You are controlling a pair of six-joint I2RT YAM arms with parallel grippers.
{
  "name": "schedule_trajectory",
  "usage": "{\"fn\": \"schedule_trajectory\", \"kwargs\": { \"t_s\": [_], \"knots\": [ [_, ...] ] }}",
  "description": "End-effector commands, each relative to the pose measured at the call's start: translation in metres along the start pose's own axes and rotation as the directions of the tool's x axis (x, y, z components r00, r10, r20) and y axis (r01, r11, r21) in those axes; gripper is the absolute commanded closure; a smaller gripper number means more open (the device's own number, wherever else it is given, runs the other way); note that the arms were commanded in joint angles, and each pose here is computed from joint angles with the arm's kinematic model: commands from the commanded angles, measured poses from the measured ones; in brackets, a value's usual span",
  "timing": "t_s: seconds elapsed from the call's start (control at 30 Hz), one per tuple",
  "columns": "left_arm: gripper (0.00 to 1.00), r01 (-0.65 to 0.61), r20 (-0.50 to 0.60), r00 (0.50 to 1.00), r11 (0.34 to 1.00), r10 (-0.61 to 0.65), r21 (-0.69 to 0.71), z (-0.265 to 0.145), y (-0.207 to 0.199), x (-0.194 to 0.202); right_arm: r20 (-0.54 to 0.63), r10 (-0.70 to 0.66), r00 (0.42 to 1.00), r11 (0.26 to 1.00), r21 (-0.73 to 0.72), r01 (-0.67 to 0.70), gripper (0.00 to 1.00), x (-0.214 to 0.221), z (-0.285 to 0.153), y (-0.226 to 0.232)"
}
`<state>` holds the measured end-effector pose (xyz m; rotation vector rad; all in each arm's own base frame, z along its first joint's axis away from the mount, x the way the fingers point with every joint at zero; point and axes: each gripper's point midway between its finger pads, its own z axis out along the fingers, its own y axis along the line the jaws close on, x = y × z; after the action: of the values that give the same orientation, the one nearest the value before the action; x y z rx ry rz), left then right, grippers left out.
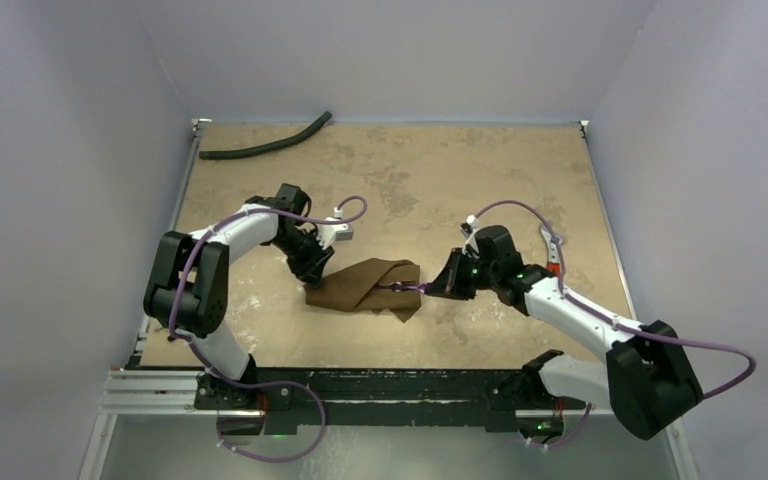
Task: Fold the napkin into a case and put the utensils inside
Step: Reset both arms
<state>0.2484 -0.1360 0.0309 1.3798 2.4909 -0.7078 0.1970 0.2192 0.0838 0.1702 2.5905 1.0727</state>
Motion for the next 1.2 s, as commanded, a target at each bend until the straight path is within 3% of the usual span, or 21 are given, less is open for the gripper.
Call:
{"fn": "schedule_trajectory", "kwargs": {
  "t_s": [0.0,0.43,0.73,0.97,1.07,1.17],
  "knots": [
    [0.80,-0.006,0.024,1.000,1.000,0.005,0.020,0.004,-0.004,-0.005,0.055,-0.008,0.998,0.997,-0.080,0.013,1.00,-0.018,0.012,0.028],
    [0.83,-0.013,0.020,1.000,0.999,0.012,0.033,0.005,-0.007,-0.003,0.035,-0.034,0.999,0.999,-0.025,0.035,1.00,-0.011,0.033,0.042],
    [0.86,-0.024,0.018,1.000,0.999,0.024,0.037,0.002,-0.010,-0.002,0.009,0.040,0.999,0.984,-0.176,-0.038,1.00,0.006,0.043,0.046],
    [0.87,-0.031,0.025,0.999,0.999,0.030,0.036,-0.001,-0.011,-0.003,0.002,-0.010,1.000,0.987,-0.160,0.011,1.00,0.000,0.053,0.053],
    [0.87,-0.036,0.030,0.999,0.999,0.035,0.035,-0.002,-0.011,-0.005,0.021,-0.018,1.000,0.993,-0.116,0.021,0.90,-0.005,0.051,0.050],
    [0.88,-0.037,0.024,0.999,0.999,0.036,0.040,-0.001,-0.011,-0.004,0.023,-0.039,0.999,0.995,-0.094,0.041,0.70,-0.008,0.053,0.048]
  ]
}}
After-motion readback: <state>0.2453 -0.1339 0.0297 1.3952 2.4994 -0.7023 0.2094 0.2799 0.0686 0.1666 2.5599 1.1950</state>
